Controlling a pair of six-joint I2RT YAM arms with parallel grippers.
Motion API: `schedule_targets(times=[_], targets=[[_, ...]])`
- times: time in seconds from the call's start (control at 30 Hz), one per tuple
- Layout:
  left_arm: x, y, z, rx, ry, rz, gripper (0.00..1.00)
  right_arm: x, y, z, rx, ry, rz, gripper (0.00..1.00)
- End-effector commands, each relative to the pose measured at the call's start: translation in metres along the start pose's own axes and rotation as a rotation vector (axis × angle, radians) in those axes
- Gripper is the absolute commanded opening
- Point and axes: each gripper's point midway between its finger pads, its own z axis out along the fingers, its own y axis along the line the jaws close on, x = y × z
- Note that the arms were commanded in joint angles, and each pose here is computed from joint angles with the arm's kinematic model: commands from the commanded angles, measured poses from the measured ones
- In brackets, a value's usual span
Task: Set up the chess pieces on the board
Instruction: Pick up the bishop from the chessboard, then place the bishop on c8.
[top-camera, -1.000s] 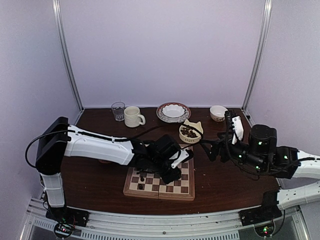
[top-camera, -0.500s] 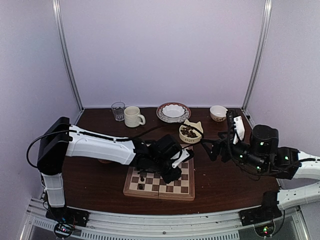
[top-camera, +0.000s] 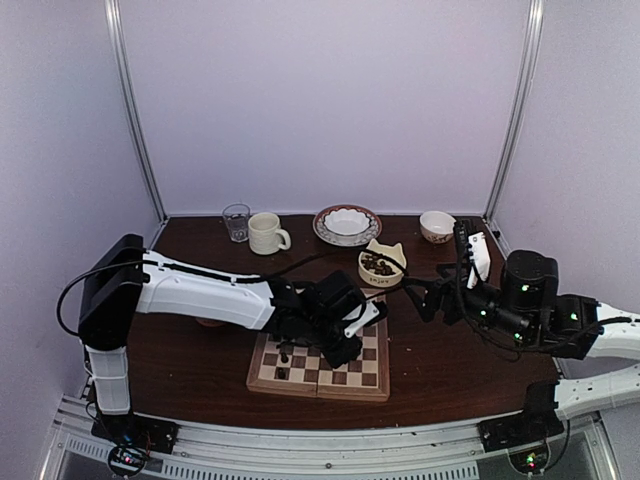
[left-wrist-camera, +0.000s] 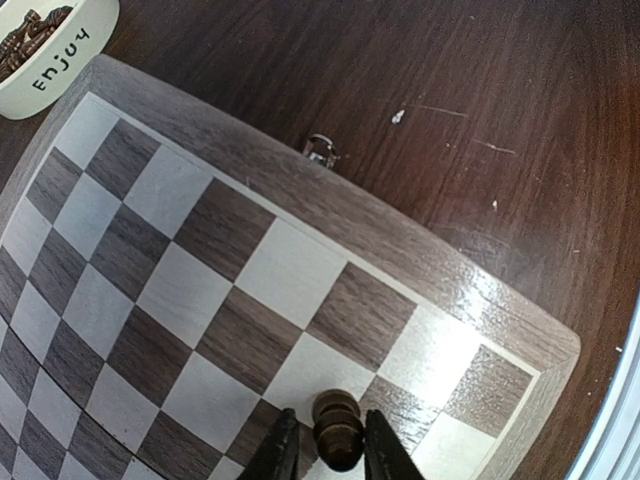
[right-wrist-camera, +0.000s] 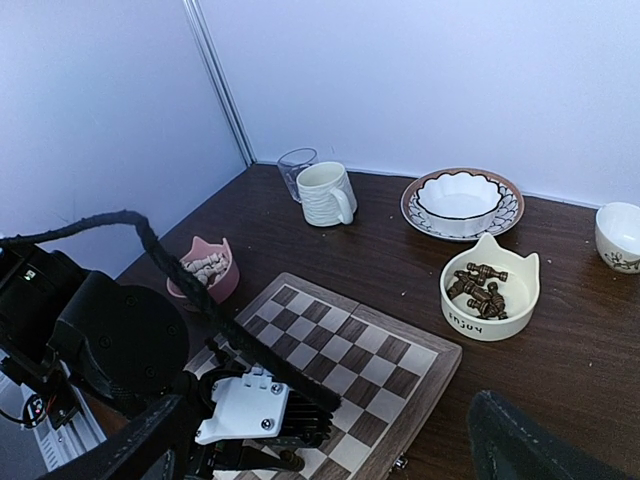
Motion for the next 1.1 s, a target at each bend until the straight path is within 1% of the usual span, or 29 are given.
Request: schedule_targets(times=[0.0,0.07,0.23,0.5,0.6,0.8,0.9,1.07], targets=[[-0.01,-0.002,0.001,-0.003,-0.018,0.014,0.24,-0.002,-0.001,-0.002,0.006,-0.019,-0.005,1.0],[-0.01,-0.002,0.001,-0.003,-0.016,0.014,0.23,-0.002,-0.001,-0.001,0.005,-0.018,-0.005,1.0],[-0.012,-0.002,-0.002,-0.005,-0.021,0.014,0.16,-0.003,-0.001,-0.002,0.006,-0.019,-0.004,1.0],[-0.023,0.001,-0.028,-0.018,-0.074,-0.004,0.12,-0.004,-0.004,-0.003,0.021,-0.028,-0.008,1.0],[-0.027,0.007,-0.044,-0.048,-0.105,-0.008,0.12,-0.005,-0.007,-0.004,0.031,-0.039,-0.013,1.0],[-0.03,0.025,-0.092,-0.136,-0.174,-0.033,0.11,-0.004,-0.012,-0.004,0.053,-0.059,-0.036,0.99],[-0.019,0.033,-0.116,-0.175,-0.177,-0.066,0.12,-0.002,-0.014,-0.003,0.06,-0.065,-0.051,0.99],[0.018,0.05,-0.154,-0.25,-0.183,-0.151,0.12,0.001,-0.015,0.0,0.067,-0.064,-0.063,0.98]])
